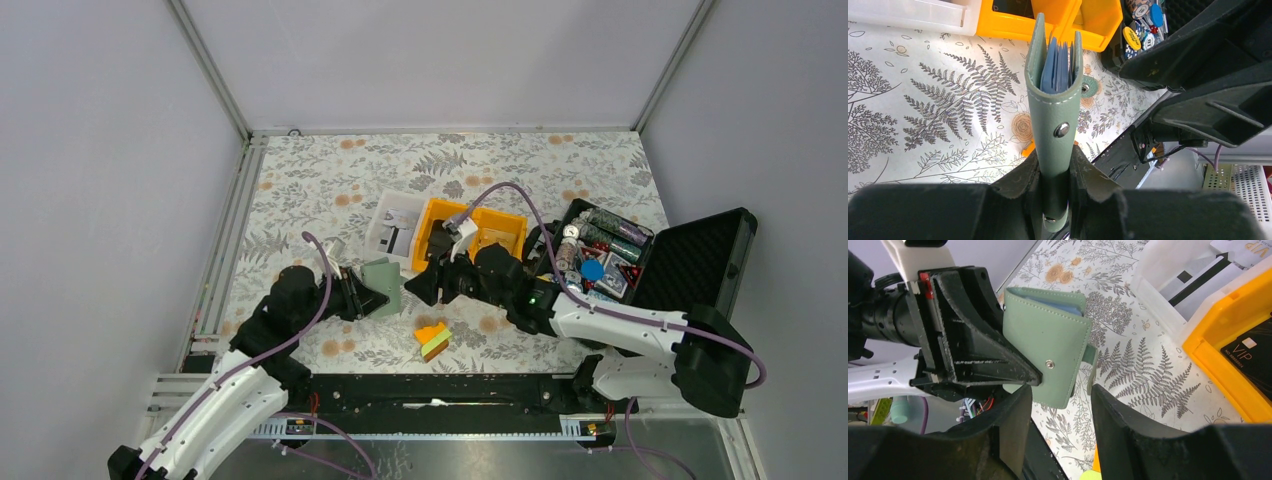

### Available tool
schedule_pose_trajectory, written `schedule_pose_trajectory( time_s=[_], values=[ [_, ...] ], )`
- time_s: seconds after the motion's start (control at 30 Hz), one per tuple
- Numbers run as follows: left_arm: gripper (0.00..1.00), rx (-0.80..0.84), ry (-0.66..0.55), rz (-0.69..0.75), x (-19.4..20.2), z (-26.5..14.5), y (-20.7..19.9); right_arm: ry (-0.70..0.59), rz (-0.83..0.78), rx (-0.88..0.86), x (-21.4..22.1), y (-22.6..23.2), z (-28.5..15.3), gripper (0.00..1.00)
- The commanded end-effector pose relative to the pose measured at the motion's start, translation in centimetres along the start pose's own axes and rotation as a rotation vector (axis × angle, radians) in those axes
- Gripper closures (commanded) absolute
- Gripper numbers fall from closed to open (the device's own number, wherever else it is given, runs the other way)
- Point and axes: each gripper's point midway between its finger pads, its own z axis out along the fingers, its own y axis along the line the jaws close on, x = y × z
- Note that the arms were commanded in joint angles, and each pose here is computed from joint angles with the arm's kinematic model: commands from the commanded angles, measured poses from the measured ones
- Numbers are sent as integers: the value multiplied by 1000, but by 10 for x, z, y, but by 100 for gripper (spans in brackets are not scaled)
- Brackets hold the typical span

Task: Put the credit cards into the card holder
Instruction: Close the card holder at the center of the board.

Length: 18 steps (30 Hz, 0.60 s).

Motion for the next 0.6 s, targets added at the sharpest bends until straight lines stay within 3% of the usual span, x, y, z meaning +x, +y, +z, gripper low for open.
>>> schedule_pose_trajectory(
  time_s=[0.0, 0.2, 0.57],
  values=[
    [100, 73, -71, 57, -24, -4, -23, -57, -30, 18, -22, 5, 11, 48],
    [100, 80, -72, 59, -24, -5, -24, 22, -30, 36, -1, -2, 22, 54],
    [100, 70, -67, 56, -24, -4, -23, 33, -38, 30, 7, -2, 22, 72]
  ],
)
